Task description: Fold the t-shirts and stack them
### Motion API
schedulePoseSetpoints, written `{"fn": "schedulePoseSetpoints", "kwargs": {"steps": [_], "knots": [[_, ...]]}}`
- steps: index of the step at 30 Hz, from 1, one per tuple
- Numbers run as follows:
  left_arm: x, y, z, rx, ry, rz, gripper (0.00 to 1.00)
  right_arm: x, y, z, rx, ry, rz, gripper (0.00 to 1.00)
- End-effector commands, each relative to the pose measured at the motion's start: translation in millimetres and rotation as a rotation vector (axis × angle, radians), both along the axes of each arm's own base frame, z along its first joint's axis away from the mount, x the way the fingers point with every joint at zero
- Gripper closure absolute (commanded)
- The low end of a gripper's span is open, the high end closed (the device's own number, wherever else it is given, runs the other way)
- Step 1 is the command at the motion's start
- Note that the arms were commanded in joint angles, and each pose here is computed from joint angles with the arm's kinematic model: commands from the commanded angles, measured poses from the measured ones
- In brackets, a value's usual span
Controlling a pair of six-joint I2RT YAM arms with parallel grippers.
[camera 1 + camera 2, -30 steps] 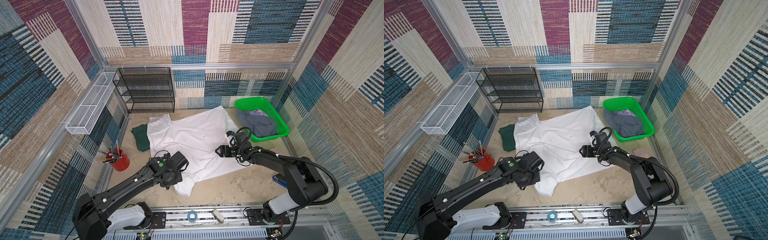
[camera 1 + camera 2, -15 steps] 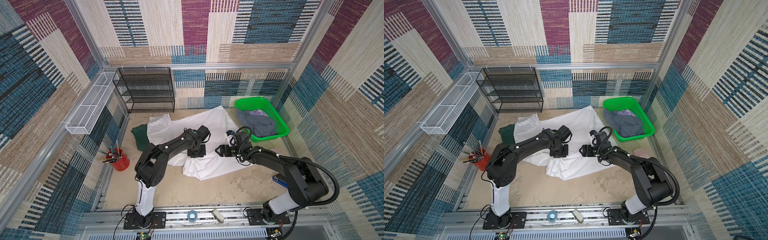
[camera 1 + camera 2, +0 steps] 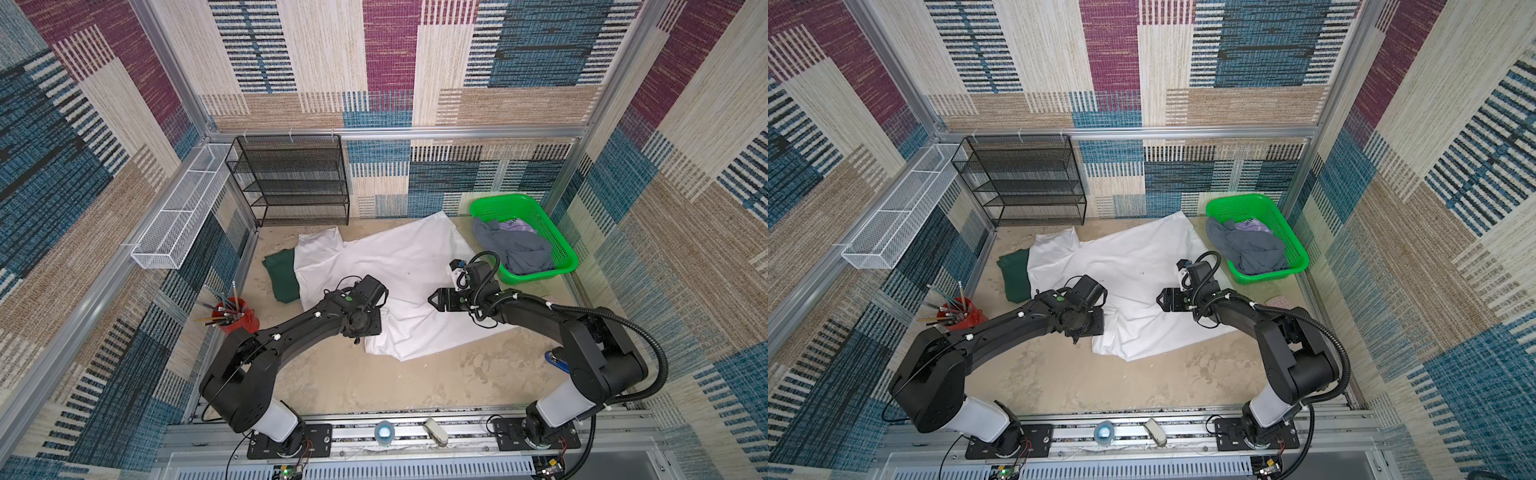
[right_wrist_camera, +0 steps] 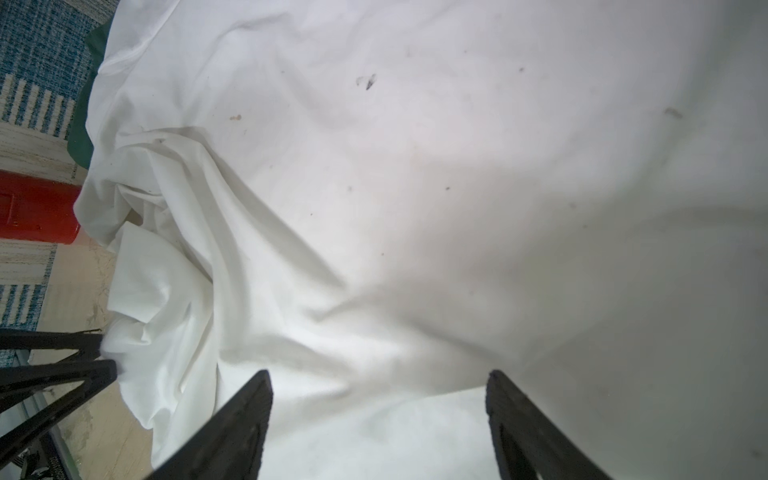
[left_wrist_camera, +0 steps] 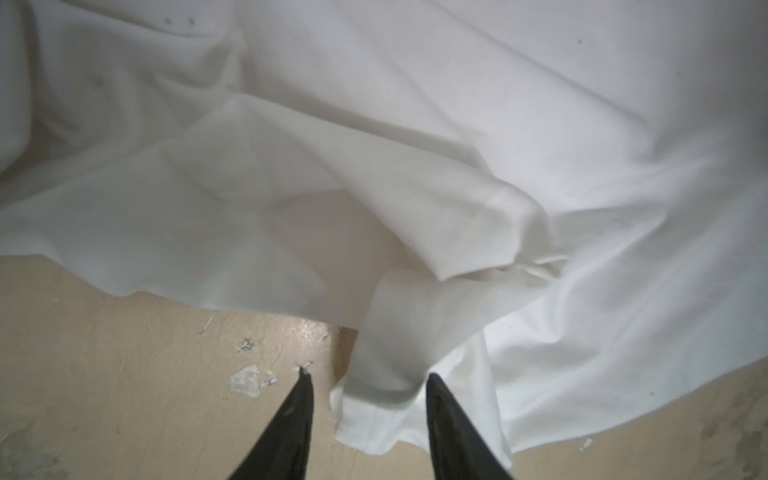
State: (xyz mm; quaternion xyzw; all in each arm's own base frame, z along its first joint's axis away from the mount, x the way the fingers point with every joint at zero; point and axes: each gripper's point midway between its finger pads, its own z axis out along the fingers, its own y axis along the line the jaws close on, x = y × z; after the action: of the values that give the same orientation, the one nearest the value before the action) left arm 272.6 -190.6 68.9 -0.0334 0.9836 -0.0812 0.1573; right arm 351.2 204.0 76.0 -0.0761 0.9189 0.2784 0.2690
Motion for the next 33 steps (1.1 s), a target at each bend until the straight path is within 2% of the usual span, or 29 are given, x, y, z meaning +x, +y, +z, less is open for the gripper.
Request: {"fn": "schedulePoseSetpoints", "kwargs": {"steps": [1, 8, 10, 14, 15, 18, 22, 25, 27, 30, 33], "knots": [[16.0, -15.2, 5.6, -0.125, -0.059, 0.017, 0.54, 0.8, 1.7, 5.7, 0.01, -0.015, 0.006, 0.18], [35.2, -33.4, 3.5, -0.224, -0.061, -0.015, 0.55, -3.4, -1.7, 6.3, 0.002, -0.013, -0.001, 0.18], [33.7, -35.5, 1.4, -0.23, -0.045, -0.023, 0.65, -3.4, -2.0, 8.1, 0.001, -0.018, -0.002, 0.18], [15.7, -28.9, 4.1, -0.256, -0.028, 0.004, 0.97, -3.4, -2.0, 9.6, 0.006, -0.025, -0.001, 0.18], [6.2, -23.4, 7.4, -0.253, -0.027, 0.022, 1.0, -3.3, -1.5, 9.5, 0.007, -0.027, 0.002, 0.18], [-27.1, -2.5, 21.8, -0.195, -0.05, 0.092, 1.0, -2.9, 0.7, 9.1, 0.017, -0.03, 0.012, 0.18], [-87.4, 26.5, 29.2, -0.111, 0.024, 0.245, 1.0, 0.1, 4.2, 9.8, 0.028, -0.04, 0.024, 0.18], [-126.6, 24.8, 32.0, -0.102, 0.077, 0.291, 1.0, 3.3, 5.9, 11.1, 0.032, -0.047, 0.026, 0.18], [-143.5, 15.6, 36.7, -0.088, 0.098, 0.27, 0.98, 4.5, 6.7, 11.2, 0.035, -0.051, 0.026, 0.18], [-152.3, 0.9, 46.6, -0.035, 0.101, 0.206, 0.67, 5.1, 8.2, 9.7, 0.044, -0.049, 0.027, 0.18], [-142.0, -4.0, 61.5, 0.012, 0.041, 0.16, 0.57, 3.5, 8.3, 8.1, 0.048, -0.043, 0.029, 0.18]]}}
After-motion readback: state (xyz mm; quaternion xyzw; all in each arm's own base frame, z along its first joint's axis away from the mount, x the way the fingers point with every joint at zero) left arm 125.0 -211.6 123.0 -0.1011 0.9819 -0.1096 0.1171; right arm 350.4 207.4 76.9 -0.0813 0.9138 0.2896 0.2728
